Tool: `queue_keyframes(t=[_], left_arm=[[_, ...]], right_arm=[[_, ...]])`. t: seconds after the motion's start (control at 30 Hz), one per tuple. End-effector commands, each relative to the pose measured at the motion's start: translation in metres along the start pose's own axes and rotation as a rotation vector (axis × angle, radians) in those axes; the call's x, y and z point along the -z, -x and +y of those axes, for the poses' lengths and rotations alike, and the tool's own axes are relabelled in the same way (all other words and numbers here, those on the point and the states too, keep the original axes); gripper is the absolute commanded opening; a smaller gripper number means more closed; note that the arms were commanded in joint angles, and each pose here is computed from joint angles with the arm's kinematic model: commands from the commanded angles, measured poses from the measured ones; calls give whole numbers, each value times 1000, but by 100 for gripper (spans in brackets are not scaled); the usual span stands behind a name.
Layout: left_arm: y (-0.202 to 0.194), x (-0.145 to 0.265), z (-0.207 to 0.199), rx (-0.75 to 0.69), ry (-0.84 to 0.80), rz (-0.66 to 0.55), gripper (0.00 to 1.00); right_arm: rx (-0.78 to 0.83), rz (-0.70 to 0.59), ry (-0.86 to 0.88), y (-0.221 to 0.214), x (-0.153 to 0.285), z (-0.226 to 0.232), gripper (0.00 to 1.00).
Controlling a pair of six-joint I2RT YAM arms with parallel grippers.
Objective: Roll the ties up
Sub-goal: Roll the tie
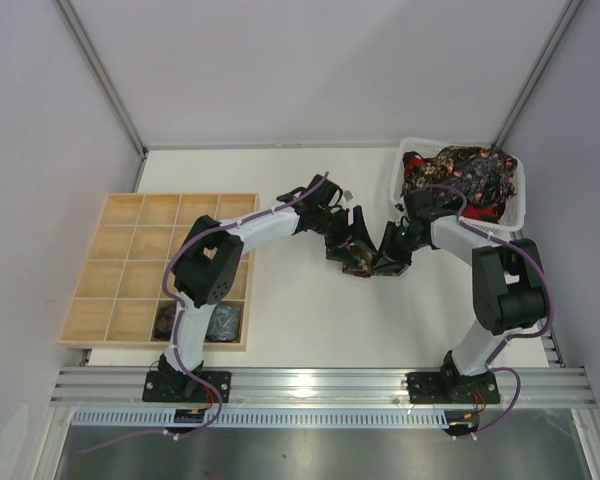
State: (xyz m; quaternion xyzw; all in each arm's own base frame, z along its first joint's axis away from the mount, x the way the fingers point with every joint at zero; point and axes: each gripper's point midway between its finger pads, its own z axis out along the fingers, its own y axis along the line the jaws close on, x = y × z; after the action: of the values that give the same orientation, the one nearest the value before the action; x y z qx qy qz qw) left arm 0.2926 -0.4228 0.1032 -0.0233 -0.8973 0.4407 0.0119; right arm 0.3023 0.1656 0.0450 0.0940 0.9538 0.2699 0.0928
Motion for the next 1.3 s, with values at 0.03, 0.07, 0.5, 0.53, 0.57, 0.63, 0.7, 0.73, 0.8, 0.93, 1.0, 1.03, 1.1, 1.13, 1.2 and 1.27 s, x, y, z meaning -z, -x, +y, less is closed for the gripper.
queue_keyframes(t=[0.03, 0.07, 0.5, 0.53, 0.57, 0.63, 0.7, 0.73, 0.8, 0.93, 1.0, 1.03, 1.1, 1.13, 1.2, 1.27], left_arm=[[0, 14, -17, -57, 3, -38, 77], [0, 14, -17, -59, 2, -37, 77], [1, 27, -25, -79, -10, -56, 80], [0, 26, -23, -76, -7, -54, 80], [1, 26, -20, -70, -7, -49, 80], [1, 24, -19, -68, -4, -46, 80], [1, 23, -17, -64, -5, -47, 80], [1, 23, -18, -62, -7, -47, 80], [1, 22, -18, -63, -8, -47, 80], [-1, 18, -13, -58, -6, -34, 79], [-3, 17, -11, -53, -8, -28, 79], [-3, 17, -12, -53, -12, -27, 79], [-3, 18, -11, -46, -16, -32, 79], [-4, 17, -11, -48, -20, -30, 79], [-4, 17, -12, -50, -22, -31, 79], [-4, 16, -11, -48, -24, -29, 79]], right_arm=[[25, -112, 20, 26, 29, 18, 20], [21, -123, 12, 28, 31, 17, 21], [-24, -292, -105, 49, 30, -8, 12], [-28, -301, -114, 50, 28, -10, 11], [-39, -305, -127, 48, 25, -13, 11], [-38, -325, -160, 50, 20, -18, 11], [-35, -346, -194, 53, 17, -22, 11], [-36, -339, -204, 51, 14, -24, 11], [-46, -335, -208, 51, 9, -26, 11], [-68, -271, -236, 37, -5, -36, 11], [-82, -258, -219, 30, -8, -35, 11], [-97, -243, -219, 21, -11, -38, 11], [-104, -229, -204, 14, -13, -37, 12], [-117, -213, -208, 8, -16, -39, 11], [-127, -175, -194, -1, -21, -38, 11], [-146, -144, -179, -12, -24, -37, 11]])
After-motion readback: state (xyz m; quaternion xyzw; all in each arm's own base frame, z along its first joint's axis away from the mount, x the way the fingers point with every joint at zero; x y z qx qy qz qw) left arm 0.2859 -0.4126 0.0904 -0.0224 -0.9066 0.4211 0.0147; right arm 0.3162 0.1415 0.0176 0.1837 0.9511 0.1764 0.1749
